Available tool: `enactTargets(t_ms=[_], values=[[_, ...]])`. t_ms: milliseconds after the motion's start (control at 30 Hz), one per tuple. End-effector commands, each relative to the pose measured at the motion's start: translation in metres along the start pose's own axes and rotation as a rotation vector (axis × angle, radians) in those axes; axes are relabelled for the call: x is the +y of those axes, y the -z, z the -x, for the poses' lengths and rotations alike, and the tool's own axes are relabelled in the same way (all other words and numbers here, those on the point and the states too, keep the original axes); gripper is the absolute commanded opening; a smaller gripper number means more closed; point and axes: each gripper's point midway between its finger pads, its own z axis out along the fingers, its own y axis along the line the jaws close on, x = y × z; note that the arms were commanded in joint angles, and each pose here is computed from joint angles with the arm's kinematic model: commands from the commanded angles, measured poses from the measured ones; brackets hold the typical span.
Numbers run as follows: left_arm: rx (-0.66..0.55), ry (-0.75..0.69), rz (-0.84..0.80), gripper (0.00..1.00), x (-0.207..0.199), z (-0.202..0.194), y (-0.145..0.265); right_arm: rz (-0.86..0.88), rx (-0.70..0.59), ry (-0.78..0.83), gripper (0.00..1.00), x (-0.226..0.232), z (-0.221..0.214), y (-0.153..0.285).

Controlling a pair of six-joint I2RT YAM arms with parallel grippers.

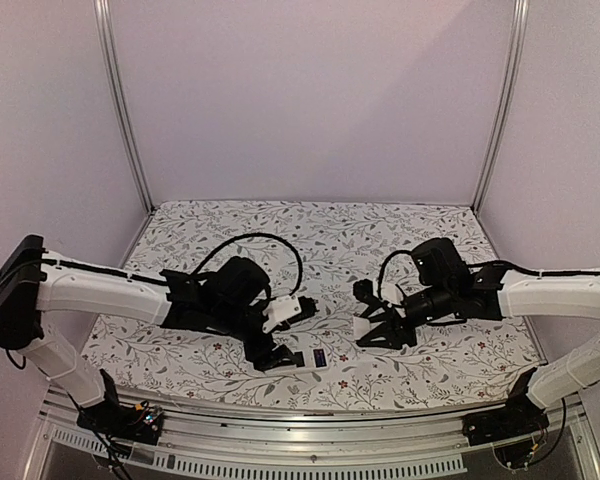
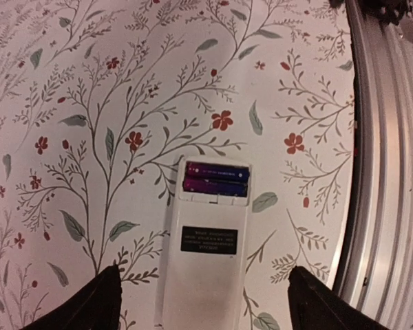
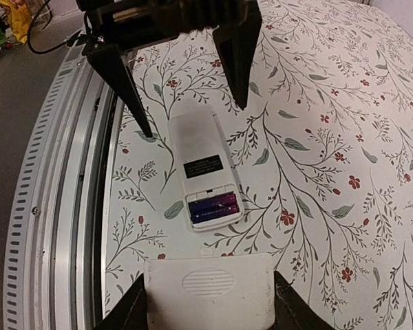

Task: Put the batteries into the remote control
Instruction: Move the remote control without the battery cover to the center of the board, then place the battery cover on the remote control without the battery cover.

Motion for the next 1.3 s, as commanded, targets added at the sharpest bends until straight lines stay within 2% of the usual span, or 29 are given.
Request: enactTargets(t_ms=[0, 167, 267, 367, 533, 633, 800, 1267], values=[[-0.156, 0.161, -0.022, 0.83, -0.002, 0.026, 0.023, 0.0, -0.04, 0.053, 0.13, -0.002, 0.005, -0.014], [-0.111, 0.171, 0.042, 0.83, 0.001, -0.008, 0.028, 0.026, 0.085, 0.062, 0.13, -0.001, -0.011, -0.049], [-0.094, 0.18, 0.111, 0.84, 0.012, -0.015, 0.034, 0.062, 0.139, 0.058, 0.14, 0.002, -0.022, -0.066], [-0.101, 0.269, 0.205, 0.85, 0.034, -0.02, 0.04, 0.067, 0.17, 0.059, 0.14, -0.001, -0.025, -0.077], [-0.079, 0.381, 0.269, 0.81, 0.043, -0.037, 0.041, 0.105, 0.21, 0.116, 0.16, 0.008, -0.023, -0.096], [-0.139, 0.447, 0.397, 0.82, 0.063, -0.034, 0.06, 0.105, 0.249, 0.113, 0.16, 0.006, -0.035, -0.102], [-0.324, 0.456, 0.421, 0.84, 0.068, -0.016, 0.084, 0.121, 0.28, 0.115, 0.17, 0.003, -0.038, -0.109], [-0.298, 0.446, 0.464, 0.85, 0.075, -0.02, 0.084, 0.133, 0.326, 0.096, 0.2, 0.0, -0.047, -0.118]])
